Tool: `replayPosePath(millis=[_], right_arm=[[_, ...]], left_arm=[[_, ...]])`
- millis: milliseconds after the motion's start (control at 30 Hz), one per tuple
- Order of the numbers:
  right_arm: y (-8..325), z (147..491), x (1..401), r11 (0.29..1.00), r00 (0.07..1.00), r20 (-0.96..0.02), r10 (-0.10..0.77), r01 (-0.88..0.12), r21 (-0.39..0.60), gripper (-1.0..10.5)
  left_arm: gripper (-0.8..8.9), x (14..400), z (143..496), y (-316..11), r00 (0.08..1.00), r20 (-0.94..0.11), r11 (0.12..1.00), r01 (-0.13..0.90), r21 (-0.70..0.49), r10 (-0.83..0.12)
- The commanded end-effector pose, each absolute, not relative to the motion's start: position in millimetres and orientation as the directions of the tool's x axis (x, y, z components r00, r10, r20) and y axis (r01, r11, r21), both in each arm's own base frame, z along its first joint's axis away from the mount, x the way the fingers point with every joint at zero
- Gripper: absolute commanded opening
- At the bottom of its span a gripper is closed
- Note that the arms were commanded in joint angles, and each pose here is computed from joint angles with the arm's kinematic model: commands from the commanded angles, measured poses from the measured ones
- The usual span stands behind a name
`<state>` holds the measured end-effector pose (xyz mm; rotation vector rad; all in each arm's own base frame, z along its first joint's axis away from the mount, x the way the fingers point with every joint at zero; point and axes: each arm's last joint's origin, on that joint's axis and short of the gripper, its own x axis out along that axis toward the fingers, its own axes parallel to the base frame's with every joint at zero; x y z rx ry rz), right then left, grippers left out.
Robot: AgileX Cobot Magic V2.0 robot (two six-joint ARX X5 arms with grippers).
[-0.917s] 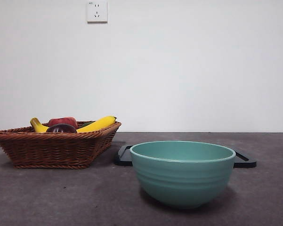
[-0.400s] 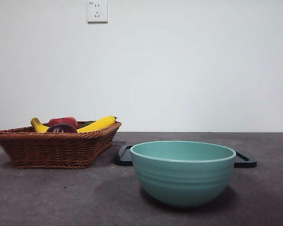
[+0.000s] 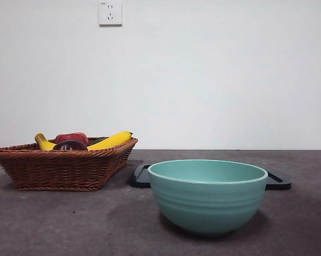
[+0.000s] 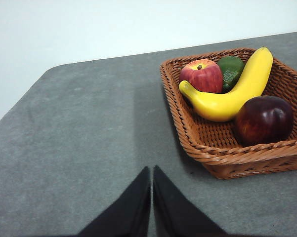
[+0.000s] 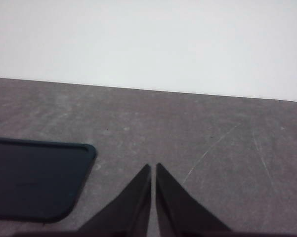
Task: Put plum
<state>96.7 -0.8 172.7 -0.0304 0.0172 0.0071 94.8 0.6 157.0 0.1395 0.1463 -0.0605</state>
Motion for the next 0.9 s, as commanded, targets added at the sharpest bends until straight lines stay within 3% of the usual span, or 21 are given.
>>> replayPosePath(millis=[33, 300, 500, 900], right_arm=[[-1, 170, 97, 0.999, 1.000, -0.008, 0.000, 0.000, -0.037, 0.1], [-1, 161, 97, 0.999, 0.998, -0.056, 0.000, -0.002, -0.037, 0.1], [-1, 149, 96, 0.999, 0.984, -0.177, 0.001, -0.007, -0.034, 0.1], [-1, 151, 96, 1.000, 0.988, -0.154, 0.009, -0.012, -0.024, 0.1]], left_arm=[[0.08, 96, 149, 1, 0.983, -0.177, 0.987, 0.073, 0.144, -0.047], [0.07, 96, 149, 1, 0.983, -0.177, 0.987, 0.073, 0.144, -0.047], [0.07, 96, 149, 1, 0.983, -0.177, 0.987, 0.073, 0.144, -0.047], [0.08, 96, 149, 1, 0.983, -0.176, 0.987, 0.073, 0.144, -0.047]])
